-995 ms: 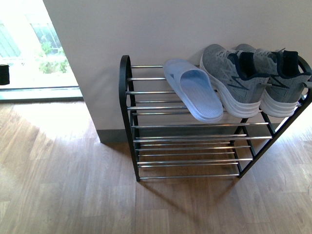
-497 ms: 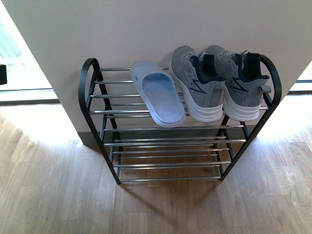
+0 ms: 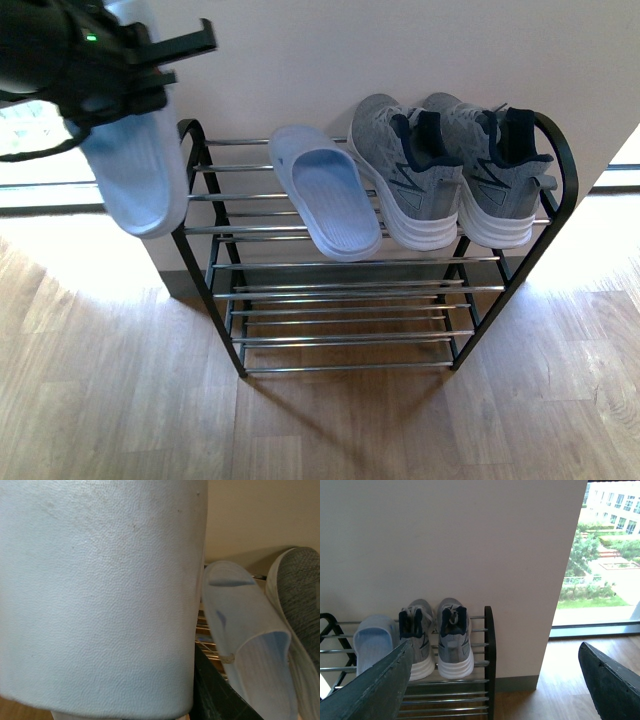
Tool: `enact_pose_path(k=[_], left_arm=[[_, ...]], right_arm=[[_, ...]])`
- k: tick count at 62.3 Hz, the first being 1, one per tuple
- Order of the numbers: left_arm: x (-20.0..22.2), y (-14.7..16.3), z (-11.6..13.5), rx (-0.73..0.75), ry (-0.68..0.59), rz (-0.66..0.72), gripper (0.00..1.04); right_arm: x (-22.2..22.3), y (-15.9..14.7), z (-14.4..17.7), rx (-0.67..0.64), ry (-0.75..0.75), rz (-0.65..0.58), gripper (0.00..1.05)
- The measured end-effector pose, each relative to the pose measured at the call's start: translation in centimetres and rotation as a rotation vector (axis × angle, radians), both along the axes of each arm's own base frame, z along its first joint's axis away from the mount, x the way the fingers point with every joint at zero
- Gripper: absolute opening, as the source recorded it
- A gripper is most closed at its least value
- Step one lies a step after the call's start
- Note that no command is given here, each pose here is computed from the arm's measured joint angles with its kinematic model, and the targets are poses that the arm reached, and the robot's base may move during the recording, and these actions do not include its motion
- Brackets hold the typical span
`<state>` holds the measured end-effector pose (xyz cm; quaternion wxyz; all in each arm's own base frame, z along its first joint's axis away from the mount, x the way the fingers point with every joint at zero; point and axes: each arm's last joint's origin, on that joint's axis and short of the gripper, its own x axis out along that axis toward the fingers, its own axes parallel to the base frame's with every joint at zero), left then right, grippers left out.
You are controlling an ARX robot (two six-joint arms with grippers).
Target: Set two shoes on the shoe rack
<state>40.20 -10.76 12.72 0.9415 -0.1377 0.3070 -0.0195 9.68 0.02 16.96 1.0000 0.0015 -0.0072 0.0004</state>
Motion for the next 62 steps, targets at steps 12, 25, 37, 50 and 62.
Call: enact_pose_path(k=[12,25,37,50,62], left_arm=[[4.8,-4.1,-2.2,-0.066,0.061,-0.063,0.02],[8.8,-6.5,-5.3,-0.051,0.139,-0.054,0.02],[11.5,-6.1,-7.5,-0.036,0.187,0.002,0.02],[12.1,-6.5,-7.9,0.024,0.202,-0.015,0.23],[11.0,-7.2,-7.3,0.049,0.160,-0.053,0.53]], right_arm=[[0.0,0.0,0.0,0.000,0.000,0.000,0.96],[0.0,0.0,0.0,0.000,0.000,0.000,0.96],[0.0,0.0,0.0,0.000,0.000,0.000,0.96],[0.0,0.0,0.0,0.000,0.000,0.000,0.96],[0.0,0.0,0.0,0.000,0.000,0.000,0.96]])
